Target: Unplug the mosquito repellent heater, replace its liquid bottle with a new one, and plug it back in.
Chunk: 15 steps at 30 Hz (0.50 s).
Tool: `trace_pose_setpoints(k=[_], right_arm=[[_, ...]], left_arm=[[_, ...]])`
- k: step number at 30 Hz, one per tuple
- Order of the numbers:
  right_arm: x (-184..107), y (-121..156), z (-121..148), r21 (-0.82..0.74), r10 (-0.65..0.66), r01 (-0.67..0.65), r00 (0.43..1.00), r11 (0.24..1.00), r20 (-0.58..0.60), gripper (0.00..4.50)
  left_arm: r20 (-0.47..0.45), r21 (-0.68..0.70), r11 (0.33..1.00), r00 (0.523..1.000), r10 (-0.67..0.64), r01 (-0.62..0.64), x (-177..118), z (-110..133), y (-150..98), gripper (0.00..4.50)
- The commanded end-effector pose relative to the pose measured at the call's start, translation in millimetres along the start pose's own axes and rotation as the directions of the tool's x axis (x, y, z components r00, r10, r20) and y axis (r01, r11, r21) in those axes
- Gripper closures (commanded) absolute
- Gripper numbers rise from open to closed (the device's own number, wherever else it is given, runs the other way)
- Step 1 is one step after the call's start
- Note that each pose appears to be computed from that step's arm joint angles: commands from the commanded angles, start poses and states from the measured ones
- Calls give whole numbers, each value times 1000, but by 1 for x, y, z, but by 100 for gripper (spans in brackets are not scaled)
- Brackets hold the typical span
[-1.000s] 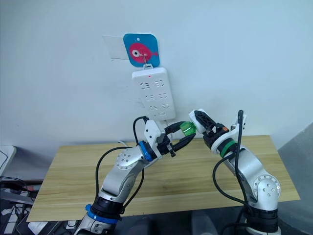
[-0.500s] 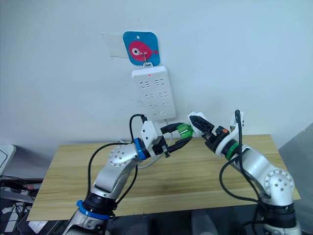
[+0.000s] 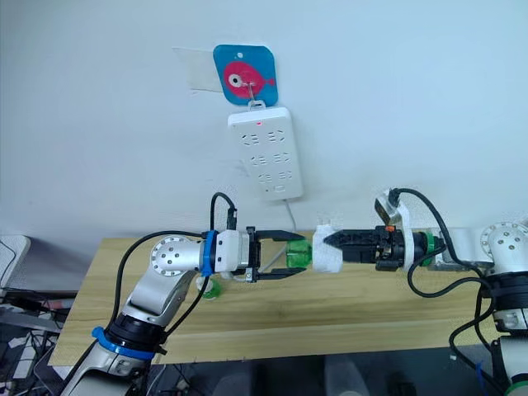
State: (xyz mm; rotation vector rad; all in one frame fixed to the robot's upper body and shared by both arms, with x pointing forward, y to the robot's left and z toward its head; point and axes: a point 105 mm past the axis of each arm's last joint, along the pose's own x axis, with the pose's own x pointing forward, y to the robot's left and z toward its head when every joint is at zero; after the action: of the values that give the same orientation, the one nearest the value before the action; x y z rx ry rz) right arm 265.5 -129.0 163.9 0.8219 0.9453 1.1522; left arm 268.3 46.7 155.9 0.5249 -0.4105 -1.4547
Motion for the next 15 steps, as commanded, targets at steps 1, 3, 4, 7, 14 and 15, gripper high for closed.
trace_pose_setpoints(k=[1, 3, 4, 7, 14, 15], right_arm=[[-1, 9, 2, -21, 38, -39, 999, 999, -21, 7], [1, 8, 4, -27, 35, -35, 999, 999, -6, 7], [2, 7, 6, -26, 35, -35, 999, 999, 8, 7], [4, 8, 12, -34, 44, -43, 998, 999, 33, 7], [5, 11, 11, -46, 55, -53, 998, 998, 27, 7], [5, 10, 11, -48, 51, -50, 998, 998, 27, 23]], left_arm=[[24, 50, 998, 999, 32, -33, 2, 9, 6, 226], [24, 47, 998, 999, 44, -45, 2, 9, 7, 226], [25, 42, 998, 998, 51, -52, 2, 9, 7, 226], [27, 38, 997, 998, 61, -62, 3, 9, 8, 226], [35, 34, 997, 997, 68, -69, 6, 10, 9, 226], [36, 31, 997, 997, 69, -71, 7, 10, 10, 226]])
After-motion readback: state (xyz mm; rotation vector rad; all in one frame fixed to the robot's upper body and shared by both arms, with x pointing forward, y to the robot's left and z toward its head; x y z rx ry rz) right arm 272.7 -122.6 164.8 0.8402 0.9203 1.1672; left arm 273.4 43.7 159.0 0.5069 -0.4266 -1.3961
